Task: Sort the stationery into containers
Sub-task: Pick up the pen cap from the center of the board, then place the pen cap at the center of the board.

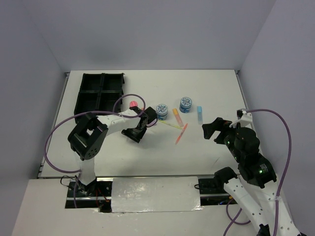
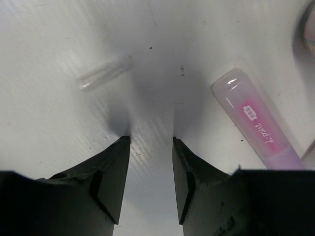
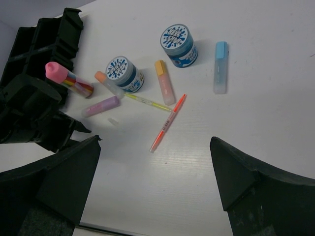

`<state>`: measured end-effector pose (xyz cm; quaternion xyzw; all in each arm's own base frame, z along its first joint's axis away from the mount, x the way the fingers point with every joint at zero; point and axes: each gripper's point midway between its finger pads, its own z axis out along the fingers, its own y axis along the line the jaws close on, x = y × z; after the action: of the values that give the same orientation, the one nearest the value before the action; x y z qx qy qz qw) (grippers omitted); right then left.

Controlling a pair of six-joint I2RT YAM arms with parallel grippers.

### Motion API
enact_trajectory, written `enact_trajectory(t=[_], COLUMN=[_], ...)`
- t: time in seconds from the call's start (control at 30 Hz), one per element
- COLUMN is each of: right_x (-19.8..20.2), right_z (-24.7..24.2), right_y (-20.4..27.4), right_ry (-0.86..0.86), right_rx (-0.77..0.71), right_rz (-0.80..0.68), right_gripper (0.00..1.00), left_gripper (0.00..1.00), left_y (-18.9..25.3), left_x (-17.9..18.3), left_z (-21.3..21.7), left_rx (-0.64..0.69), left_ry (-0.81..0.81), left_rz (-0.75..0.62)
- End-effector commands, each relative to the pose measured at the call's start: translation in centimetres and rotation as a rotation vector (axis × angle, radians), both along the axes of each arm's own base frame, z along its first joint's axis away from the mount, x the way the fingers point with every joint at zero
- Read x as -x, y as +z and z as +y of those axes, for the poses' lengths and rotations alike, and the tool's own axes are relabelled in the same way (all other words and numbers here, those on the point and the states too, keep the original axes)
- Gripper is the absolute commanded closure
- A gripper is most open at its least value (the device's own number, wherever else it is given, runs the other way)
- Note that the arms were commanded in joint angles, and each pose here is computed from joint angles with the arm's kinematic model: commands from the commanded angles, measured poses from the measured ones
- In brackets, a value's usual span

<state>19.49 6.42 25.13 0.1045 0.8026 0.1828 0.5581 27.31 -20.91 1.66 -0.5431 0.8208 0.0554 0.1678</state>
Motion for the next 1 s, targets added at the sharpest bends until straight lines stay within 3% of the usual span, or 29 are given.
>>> enact_trajectory(t=[0.0,0.17,0.2,0.33,0.4,0.47,0.5,0.53,0.63,0.97], right_x=[-0.6,-0.5,-0.6,-0.4,-0.4,-0.4,-0.4,-0.4,-0.4,-0.4], right_z=[-0.1,-0.4,-0.3,-0.2,-0.1,0.1,0.1,0.3,0.3,0.3], right_y=[0.9,1.1,1.2,1.0,1.1,1.3,1.3,1.3,1.1,1.1], right_ry=[-0.013,-0.022,-0.019,-0.010,-0.004,0.004,0.006,0.015,0.015,0.019], right_rx=[-0.002,0.010,0.007,0.004,0.003,-0.003,-0.004,-0.006,-0.006,0.002], right_rz=[-0.042,-0.034,-0.039,-0.038,-0.037,-0.042,-0.045,-0.044,-0.044,-0.038], right_gripper=[0.00,0.00,0.00,0.00,0.00,0.00,0.00,0.00,0.00,0.00], left_gripper=[0.48,0.42,0.40,0.19,0.14,0.14,0.14,0.15,0.15,0.20], left_y=[0.0,3.7,5.8,9.3,9.8,9.6,8.8,9.0,7.5,3.9], left_x=[-1.7,-2.6,-3.5,-4.1,-3.4,-4.0,-3.5,-4.1,-3.1,-2.3], left_z=[-0.3,2.1,2.1,5.5,8.0,9.5,8.7,8.5,9.3,9.3], left_rx=[-0.007,-0.157,-0.144,-0.317,-0.383,-0.340,-0.269,-0.237,-0.185,-0.144], left_ry=[-0.008,-0.213,-0.250,-0.511,-0.638,-0.680,-0.819,-0.838,-0.919,-0.978], left_rz=[-0.065,-0.157,-0.236,-0.306,-0.266,-0.309,-0.297,-0.350,-0.341,-0.241])
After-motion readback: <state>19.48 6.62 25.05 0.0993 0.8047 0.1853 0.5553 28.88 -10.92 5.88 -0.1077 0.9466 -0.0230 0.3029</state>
